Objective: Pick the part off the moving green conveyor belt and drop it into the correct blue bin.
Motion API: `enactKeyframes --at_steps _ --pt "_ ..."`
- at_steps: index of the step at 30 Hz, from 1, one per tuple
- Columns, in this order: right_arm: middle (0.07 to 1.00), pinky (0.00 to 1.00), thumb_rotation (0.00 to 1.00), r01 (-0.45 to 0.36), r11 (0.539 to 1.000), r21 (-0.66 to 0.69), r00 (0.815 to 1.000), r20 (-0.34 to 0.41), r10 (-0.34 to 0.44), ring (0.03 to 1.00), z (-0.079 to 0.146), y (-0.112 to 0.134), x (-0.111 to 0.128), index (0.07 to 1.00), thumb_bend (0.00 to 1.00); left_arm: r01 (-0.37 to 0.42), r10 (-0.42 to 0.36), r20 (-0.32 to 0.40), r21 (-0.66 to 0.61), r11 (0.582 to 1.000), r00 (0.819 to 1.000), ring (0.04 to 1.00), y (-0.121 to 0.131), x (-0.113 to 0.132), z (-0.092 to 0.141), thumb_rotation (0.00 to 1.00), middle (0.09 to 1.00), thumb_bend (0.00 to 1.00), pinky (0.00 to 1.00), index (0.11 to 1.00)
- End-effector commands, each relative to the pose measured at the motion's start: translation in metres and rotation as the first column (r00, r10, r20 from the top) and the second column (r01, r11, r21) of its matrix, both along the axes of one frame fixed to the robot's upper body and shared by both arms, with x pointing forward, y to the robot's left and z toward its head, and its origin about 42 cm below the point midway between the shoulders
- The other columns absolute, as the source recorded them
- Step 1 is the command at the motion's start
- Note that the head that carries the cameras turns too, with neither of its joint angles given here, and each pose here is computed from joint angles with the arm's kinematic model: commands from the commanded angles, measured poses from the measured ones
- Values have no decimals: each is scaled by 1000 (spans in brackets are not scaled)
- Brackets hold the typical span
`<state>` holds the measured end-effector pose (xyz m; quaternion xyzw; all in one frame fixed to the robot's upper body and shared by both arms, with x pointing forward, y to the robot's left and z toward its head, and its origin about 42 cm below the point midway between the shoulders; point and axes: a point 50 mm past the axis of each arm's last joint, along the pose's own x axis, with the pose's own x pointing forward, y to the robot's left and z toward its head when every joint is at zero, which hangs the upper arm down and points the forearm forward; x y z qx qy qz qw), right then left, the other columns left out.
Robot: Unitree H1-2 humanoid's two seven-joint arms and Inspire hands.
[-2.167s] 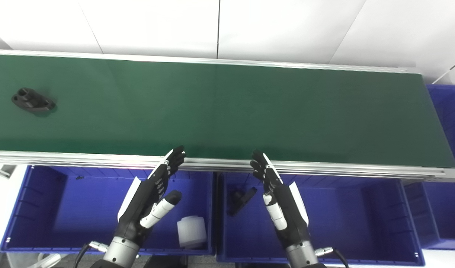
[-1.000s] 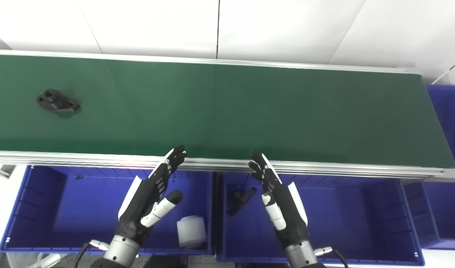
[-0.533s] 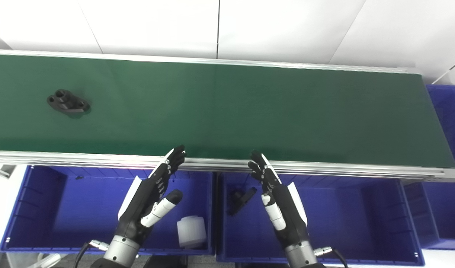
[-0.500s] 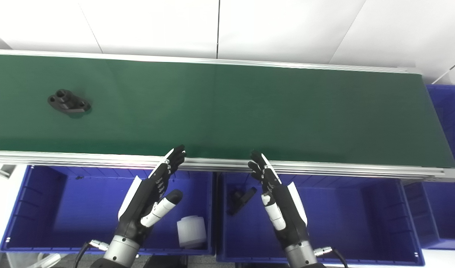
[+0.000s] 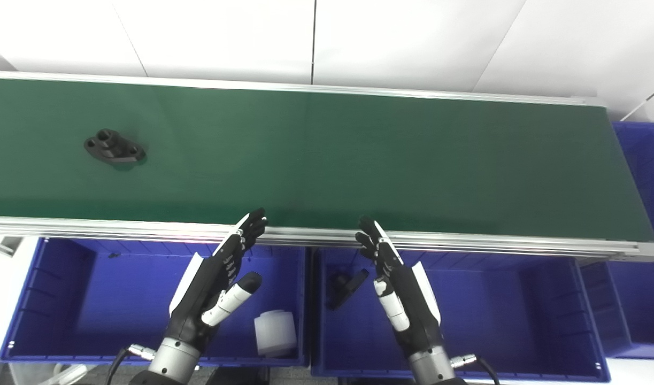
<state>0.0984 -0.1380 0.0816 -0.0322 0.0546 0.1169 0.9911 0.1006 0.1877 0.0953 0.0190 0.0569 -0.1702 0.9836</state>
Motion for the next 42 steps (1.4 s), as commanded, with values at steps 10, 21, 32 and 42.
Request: enactKeyframes --at_steps 10,21,32,42 --pt "956 915 1000 -7 1000 13 1000 11 7 927 2 3 1 955 865 13 -12 42 -1 1000 999 945 0 1 7 783 929 695 977 929" --pt "956 914 1000 -9 1000 10 1000 3 9 927 2 2 0 955 877 20 -19 22 -17 1000 1000 958 0 1 6 782 939 707 1000 934" --pt "949 909 1000 -5 1000 19 1000 3 5 920 0 7 -3 949 864 13 -12 25 -16 1000 1000 955 1 -3 4 792 934 703 1000 936" --pt "961 903 1000 -10 1000 19 1000 3 10 920 -2 18 -3 956 845 18 -18 1 -37 999 1000 974 12 -5 4 791 947 722 1000 950"
